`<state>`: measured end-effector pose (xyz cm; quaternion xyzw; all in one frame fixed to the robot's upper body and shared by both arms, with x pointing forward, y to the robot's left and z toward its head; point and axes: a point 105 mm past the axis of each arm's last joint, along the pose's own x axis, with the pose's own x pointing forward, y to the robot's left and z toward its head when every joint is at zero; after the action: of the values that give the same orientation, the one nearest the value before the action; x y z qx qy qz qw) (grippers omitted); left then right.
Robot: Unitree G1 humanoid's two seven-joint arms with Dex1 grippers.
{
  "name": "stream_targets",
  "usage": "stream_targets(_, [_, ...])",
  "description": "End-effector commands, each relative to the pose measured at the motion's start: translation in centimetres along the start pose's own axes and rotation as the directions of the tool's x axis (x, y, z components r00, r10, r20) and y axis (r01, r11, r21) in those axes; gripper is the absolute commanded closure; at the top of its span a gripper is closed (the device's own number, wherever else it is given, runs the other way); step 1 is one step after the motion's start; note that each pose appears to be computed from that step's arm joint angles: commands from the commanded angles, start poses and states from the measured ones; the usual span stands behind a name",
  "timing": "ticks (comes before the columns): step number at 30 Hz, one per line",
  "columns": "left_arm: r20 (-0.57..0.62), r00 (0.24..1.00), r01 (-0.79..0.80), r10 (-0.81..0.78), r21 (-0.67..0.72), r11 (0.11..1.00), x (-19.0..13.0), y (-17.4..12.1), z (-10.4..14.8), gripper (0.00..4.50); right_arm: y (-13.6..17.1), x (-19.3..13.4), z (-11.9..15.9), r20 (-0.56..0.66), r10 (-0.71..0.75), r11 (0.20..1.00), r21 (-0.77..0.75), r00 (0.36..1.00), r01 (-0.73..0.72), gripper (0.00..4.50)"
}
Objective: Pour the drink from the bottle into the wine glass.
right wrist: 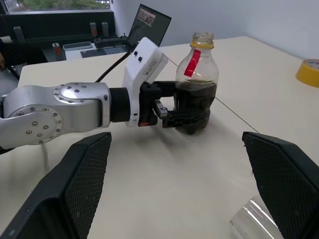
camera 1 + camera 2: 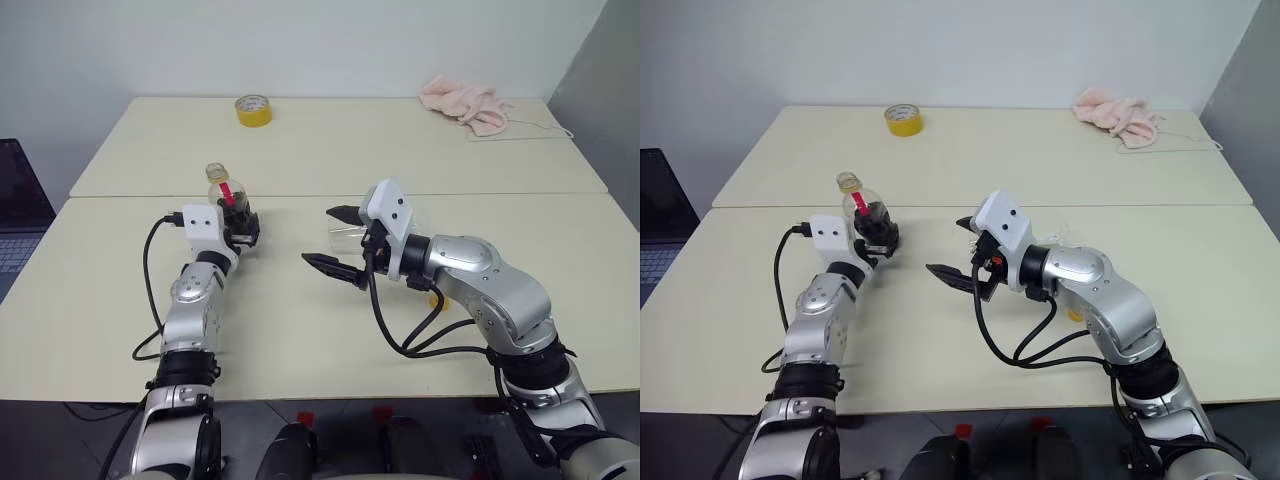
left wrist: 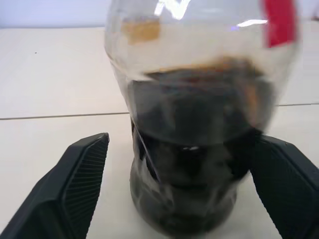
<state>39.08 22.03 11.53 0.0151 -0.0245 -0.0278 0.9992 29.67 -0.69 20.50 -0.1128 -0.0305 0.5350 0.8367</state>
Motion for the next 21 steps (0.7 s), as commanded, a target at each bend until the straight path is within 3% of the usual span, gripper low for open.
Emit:
stream_targets(1, [0.046, 0.998, 0.038, -0.038, 0.005, 0.999, -0.6, -0.6, 1.5, 0.05, 0.1, -0.5, 1.3, 0.049, 0.0, 0.999, -0.043, 0.999, 0.002, 0.0])
stream_targets(10, [-0.005, 1.0, 0.025, -0.025, 0.055, 0.998, -4.8, -0.3, 0.9, 0.05, -0.6, -3.2, -0.7, -0.008, -0.057, 0.998, -0.037, 0.998, 0.057, 0.0])
stream_targets(15, [0.002, 0.992, 0.127, -0.128, 0.115, 0.985, -7.4, -0.9, 1.9, 0.05, -0.4, -5.6, -2.4, -0.055, -0.107, 0.994, -0.03, 0.993, 0.106, 0.0])
stream_targets(21, [-0.002, 0.938, 0.347, -0.347, 0.069, 0.935, -8.5, -3.9, 3.3, 0.05, -2.9, -7.2, -4.4, -0.115, -0.33, 0.939, -0.147, 0.937, 0.312, 0.0])
